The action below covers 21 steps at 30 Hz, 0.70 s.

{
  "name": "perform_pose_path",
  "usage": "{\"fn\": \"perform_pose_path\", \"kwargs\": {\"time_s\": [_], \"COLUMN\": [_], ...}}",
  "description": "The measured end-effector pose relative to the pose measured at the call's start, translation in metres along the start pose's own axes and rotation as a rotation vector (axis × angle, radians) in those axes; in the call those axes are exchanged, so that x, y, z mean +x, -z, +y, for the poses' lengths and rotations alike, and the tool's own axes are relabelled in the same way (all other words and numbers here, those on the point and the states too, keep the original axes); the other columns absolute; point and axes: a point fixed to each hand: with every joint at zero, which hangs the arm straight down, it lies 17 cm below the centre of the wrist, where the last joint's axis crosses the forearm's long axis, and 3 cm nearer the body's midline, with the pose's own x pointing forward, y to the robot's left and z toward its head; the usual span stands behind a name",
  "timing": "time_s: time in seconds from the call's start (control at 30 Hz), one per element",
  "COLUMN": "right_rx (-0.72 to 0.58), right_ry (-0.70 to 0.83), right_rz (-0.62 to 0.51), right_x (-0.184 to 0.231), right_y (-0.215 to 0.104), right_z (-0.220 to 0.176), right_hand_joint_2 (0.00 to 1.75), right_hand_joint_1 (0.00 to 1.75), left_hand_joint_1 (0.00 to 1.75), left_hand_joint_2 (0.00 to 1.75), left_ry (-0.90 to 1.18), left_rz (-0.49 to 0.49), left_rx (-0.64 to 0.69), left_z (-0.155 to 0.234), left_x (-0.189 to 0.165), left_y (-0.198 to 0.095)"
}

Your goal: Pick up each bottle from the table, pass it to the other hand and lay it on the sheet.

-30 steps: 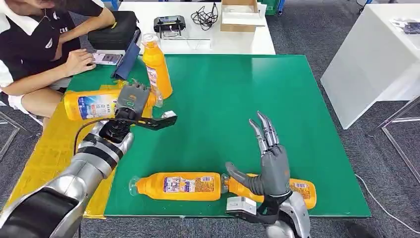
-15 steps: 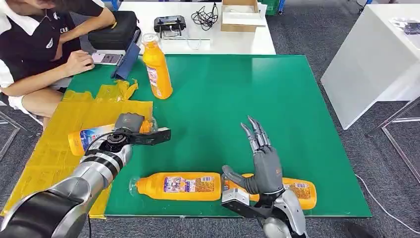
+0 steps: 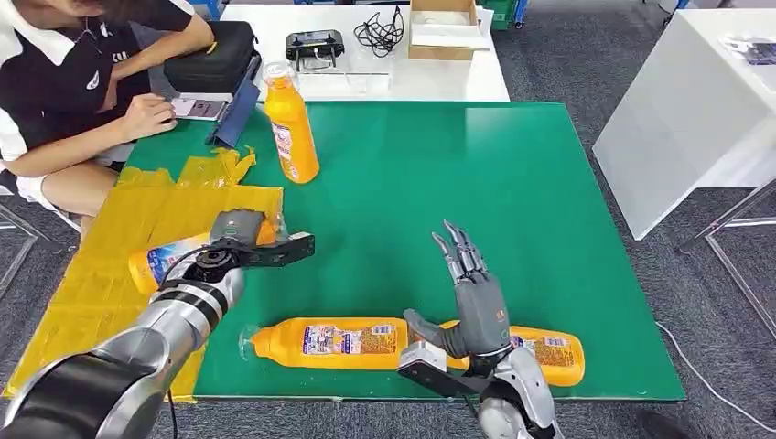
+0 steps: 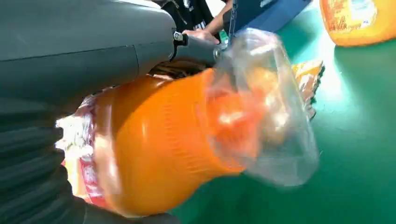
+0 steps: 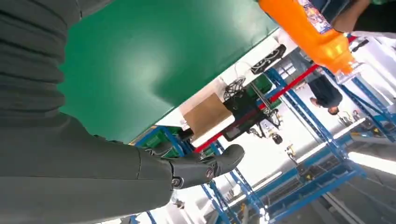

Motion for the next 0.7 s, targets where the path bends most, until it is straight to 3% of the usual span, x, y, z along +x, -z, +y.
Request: {"fn": "perform_pose_path", "kwargs": {"time_s": [0.57,0.7], "right_rx": [0.043,0.047], "right_ry": [-0.005,-0.004], "right_rz": [0.027,0.038], "right_x": [-0.008,-0.012], "right_y": [0.002,0.001], "right_z": [0.019,0.021], "right_hand_joint_2": [1.75,1.75], "right_hand_joint_1": [0.0,0.0], "left_hand_joint_1": [0.0,0.0], "left_hand_joint_2": [1.75,1.75], "left_ry": [-0.08,-0.217], "left_rz": [0.0,-0.083], "left_rx": [0.136,0.273], "left_z": [0.009,0.031], "left_x": [-0.001,0.012], "left_y": [-0.006,-0.013]}}
